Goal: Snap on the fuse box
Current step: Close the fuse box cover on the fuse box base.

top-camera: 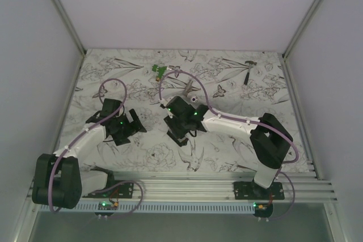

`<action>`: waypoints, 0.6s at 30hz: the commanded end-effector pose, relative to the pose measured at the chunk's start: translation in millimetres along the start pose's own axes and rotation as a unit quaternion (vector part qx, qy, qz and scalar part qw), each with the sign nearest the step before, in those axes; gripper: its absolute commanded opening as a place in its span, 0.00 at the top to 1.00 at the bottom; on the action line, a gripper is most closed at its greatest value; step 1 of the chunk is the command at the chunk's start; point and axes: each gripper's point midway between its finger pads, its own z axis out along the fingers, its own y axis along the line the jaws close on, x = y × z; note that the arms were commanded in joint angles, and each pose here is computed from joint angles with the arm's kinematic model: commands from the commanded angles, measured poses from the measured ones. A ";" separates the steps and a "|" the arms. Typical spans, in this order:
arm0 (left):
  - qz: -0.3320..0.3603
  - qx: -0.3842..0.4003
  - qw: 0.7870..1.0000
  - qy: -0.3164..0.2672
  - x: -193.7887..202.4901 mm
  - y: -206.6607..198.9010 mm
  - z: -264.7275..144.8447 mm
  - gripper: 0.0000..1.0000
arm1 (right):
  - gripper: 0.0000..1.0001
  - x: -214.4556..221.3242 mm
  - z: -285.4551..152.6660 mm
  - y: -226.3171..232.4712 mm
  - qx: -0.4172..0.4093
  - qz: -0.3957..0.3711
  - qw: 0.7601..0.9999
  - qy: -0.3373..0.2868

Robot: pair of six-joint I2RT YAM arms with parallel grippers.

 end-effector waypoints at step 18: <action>-0.006 0.003 1.000 0.015 7.0 2.3 2.5 0.00 | 0.61 8.3 4.8 0.4 0.003 -0.027 1.000 0.010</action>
